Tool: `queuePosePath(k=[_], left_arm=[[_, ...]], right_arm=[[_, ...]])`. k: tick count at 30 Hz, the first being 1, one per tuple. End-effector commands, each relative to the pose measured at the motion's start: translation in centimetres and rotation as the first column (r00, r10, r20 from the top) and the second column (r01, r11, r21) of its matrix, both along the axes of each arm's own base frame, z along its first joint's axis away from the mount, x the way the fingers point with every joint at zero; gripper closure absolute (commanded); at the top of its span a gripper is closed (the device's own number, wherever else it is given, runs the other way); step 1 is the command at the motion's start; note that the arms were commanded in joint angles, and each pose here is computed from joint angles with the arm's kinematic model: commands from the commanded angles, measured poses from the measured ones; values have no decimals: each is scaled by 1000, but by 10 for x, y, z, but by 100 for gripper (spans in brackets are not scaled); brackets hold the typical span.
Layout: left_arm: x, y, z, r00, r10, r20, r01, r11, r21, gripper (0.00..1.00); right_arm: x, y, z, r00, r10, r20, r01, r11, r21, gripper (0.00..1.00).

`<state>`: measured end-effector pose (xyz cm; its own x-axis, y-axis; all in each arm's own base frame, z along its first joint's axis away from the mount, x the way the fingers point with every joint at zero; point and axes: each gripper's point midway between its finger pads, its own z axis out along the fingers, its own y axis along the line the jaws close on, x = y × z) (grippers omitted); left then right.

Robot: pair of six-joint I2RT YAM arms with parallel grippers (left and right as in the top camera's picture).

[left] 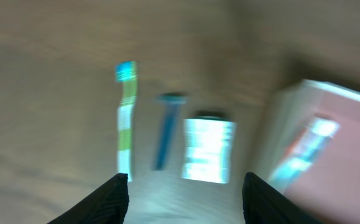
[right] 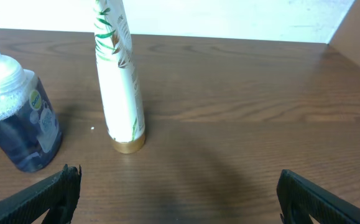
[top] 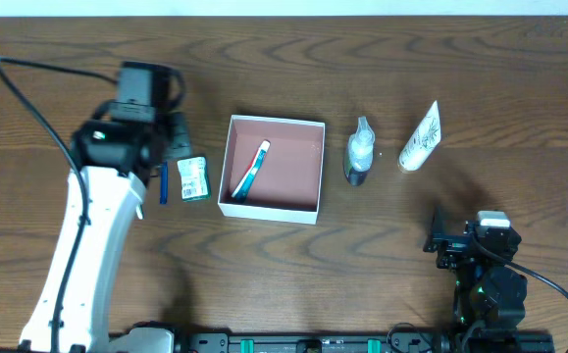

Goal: Pack container
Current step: 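Move the left gripper to the green toothbrush and grasp it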

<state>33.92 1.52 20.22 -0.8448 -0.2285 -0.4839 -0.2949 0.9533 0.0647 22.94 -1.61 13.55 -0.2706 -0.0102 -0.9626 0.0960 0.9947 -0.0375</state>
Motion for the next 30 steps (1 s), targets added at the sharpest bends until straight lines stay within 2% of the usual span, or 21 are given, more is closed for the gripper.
queuePosePath(k=[1, 5, 11, 14, 23, 27, 30], left_arm=[[-8, 36, -41, 989, 15, -150, -13, 1000, 18, 41], [-7, 46, -81, 963, -25, -269, 7, 998, -66, 40], [-11, 56, -147, 893, -48, -448, 0, 994, -108, 40], [-10, 58, -170, 871, -46, -490, -10, 994, -112, 40], [-4, 86, -185, 879, 28, -477, -72, 995, -75, 41], [3, 92, -191, 890, -17, -456, -22, 997, -79, 41], [9, 85, -199, 895, -86, -437, 26, 990, -141, 41]], right_arm=[[0, -1, 0, 1000, -8, 4, 7, 1000, 18, 1], [0, -1, 0, 1000, -8, 4, 8, 1000, 18, 1], [0, -1, 0, 1000, -8, 4, 7, 1000, 18, 1], [0, -1, 0, 1000, -8, 4, 7, 1000, 18, 1], [0, -1, 0, 1000, -8, 4, 8, 1000, 18, 1], [0, -1, 0, 1000, -8, 4, 8, 1000, 18, 1], [0, -1, 0, 1000, -8, 4, 7, 1000, 18, 1]])
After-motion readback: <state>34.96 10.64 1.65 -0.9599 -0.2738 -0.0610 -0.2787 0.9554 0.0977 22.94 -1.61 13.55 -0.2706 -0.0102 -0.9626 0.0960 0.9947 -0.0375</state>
